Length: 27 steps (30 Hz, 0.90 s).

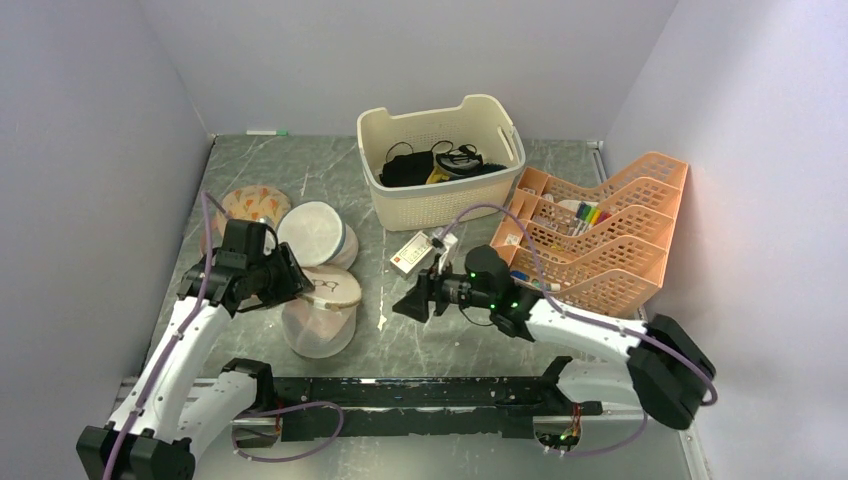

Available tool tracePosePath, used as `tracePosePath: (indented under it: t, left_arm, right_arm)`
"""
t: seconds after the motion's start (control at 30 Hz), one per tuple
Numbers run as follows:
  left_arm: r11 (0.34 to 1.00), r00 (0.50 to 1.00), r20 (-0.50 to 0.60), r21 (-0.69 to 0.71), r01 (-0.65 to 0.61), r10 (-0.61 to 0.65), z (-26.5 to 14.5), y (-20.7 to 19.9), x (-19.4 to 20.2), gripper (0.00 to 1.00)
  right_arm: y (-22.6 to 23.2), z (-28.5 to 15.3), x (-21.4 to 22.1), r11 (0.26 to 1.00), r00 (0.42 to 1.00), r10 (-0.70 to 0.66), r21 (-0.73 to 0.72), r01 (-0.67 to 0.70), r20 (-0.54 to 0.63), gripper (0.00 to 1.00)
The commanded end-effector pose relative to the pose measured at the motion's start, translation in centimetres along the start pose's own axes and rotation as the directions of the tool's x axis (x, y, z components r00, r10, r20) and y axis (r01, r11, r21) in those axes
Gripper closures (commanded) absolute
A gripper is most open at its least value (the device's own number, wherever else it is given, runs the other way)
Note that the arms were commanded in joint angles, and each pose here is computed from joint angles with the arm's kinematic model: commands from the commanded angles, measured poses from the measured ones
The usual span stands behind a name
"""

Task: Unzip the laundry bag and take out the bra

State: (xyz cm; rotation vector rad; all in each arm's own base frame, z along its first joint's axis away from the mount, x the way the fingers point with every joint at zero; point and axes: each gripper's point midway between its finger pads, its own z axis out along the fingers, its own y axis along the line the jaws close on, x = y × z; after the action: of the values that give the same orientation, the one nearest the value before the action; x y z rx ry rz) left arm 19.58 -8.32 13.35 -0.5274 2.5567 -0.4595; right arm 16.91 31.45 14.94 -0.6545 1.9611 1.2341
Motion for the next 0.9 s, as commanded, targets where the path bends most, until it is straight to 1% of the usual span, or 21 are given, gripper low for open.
tracePosePath:
  t: [0.0,0.07,0.13,0.2,0.23,0.27,0.37,0.43,0.5,0.6,0.77,0.87]
  left_arm:
    - [0.989,1.000,-0.004,0.151,0.014,-0.013,-0.6,-2.7,0.0,0.49]
    - [0.983,1.000,-0.009,0.181,0.010,-0.008,-0.9,-3.3,0.0,0.56]
    - [0.978,1.000,-0.020,0.209,0.004,0.000,-1.2,-3.8,0.1,0.62]
    - [0.968,1.000,-0.026,0.249,0.001,0.006,-1.3,-4.5,0.3,0.67]
    - [0.965,0.999,-0.031,0.261,0.001,0.007,-1.3,-4.6,0.4,0.71]
    - [0.962,0.999,-0.031,0.274,-0.001,0.009,-1.4,-4.9,0.4,0.78]
    - [0.957,0.999,-0.039,0.291,-0.007,0.019,-1.6,-5.2,0.4,0.92]
    - [0.954,0.999,-0.041,0.300,-0.008,0.021,-1.7,-5.4,0.4,0.93]
    - [0.951,0.999,-0.045,0.308,0.002,0.012,-1.9,-5.6,0.4,0.93]
    - [0.946,0.998,-0.055,0.320,0.045,-0.029,-2.0,-5.9,0.6,0.93]
    - [0.933,0.987,-0.086,0.325,0.155,-0.134,-2.1,-6.0,1.1,0.93]
    - [0.921,0.977,-0.094,0.328,0.210,-0.189,-2.1,-6.0,1.4,0.93]
  right_arm:
    - [4.5,2.2,-1.6,0.979,1.000,-0.005,-0.204,0.009,0.020,0.43]
    - [5.5,3.1,-1.9,0.970,1.000,0.012,-0.245,-0.007,0.019,0.50]
    - [6.4,3.8,-1.7,0.959,0.999,0.033,-0.283,-0.027,0.014,0.54]
    - [7.5,4.4,-1.2,0.942,0.999,0.046,-0.334,-0.042,0.003,0.55]
    - [7.8,4.6,-1.2,0.934,0.998,0.056,-0.353,-0.052,0.001,0.55]
    - [8.1,4.7,-1.2,0.929,0.998,0.069,-0.365,-0.064,0.001,0.55]
    - [8.0,5.1,-1.6,0.924,0.992,0.129,-0.365,-0.114,0.018,0.55]
    - [8.0,5.4,-1.6,0.916,0.987,0.161,-0.375,-0.141,0.020,0.56]
    - [8.5,5.5,-1.3,0.901,0.984,0.180,-0.404,-0.160,0.012,0.58]
    - [9.6,6.0,-0.7,0.880,0.982,0.186,-0.443,-0.173,-0.014,0.60]
    - [10.7,7.7,1.0,0.891,0.988,0.149,-0.426,-0.156,-0.049,0.60]
    - [10.7,8.3,1.5,0.900,0.989,0.137,-0.410,-0.150,-0.063,0.64]
